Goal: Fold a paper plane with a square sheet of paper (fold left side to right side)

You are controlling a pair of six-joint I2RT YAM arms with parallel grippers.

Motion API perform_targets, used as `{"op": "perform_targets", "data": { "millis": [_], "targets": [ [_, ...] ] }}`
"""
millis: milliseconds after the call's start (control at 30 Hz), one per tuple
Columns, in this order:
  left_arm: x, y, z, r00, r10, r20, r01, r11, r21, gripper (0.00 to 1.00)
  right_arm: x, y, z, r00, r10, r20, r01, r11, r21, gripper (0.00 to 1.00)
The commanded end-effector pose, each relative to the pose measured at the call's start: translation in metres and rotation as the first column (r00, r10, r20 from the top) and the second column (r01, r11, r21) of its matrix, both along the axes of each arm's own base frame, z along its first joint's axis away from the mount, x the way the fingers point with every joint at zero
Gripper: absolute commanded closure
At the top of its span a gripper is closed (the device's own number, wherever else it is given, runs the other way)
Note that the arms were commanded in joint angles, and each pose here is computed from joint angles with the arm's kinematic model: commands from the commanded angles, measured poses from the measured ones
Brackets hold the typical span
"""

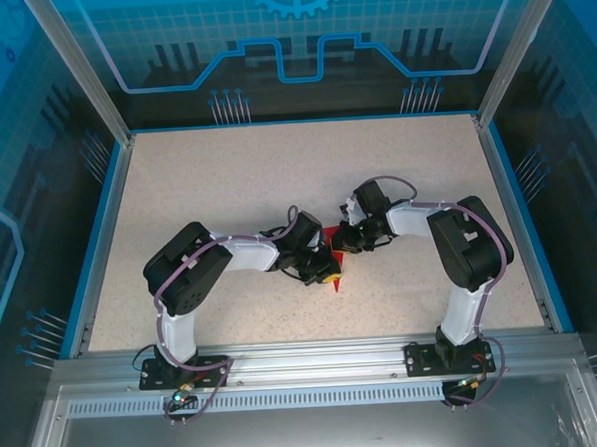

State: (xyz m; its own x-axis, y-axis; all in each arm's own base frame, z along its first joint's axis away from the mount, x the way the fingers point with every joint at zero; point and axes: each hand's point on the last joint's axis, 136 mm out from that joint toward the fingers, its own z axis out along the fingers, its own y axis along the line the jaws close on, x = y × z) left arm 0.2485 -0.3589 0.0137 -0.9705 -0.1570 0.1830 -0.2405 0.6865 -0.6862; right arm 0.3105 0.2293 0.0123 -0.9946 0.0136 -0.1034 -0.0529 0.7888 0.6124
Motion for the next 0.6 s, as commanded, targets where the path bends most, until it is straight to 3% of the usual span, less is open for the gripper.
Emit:
{"op": "perform_targets", "data": {
  "millis": [0,567],
  "targets": [
    [-0.044,0.029,-0.048,0.987,-0.003,-0.163,0.034,0.982,0.187,0.90,0.003,-0.010,-0.011,1.000,0.007,-0.002,-0.007,0.998,-0.066,0.88],
    [-0.045,0.031,-0.050,0.986,-0.002,-0.165,0.034,0.981,0.191,0.91,0.050,-0.040,-0.012,0.999,-0.031,0.032,0.034,0.994,-0.104,0.88]
  ]
}}
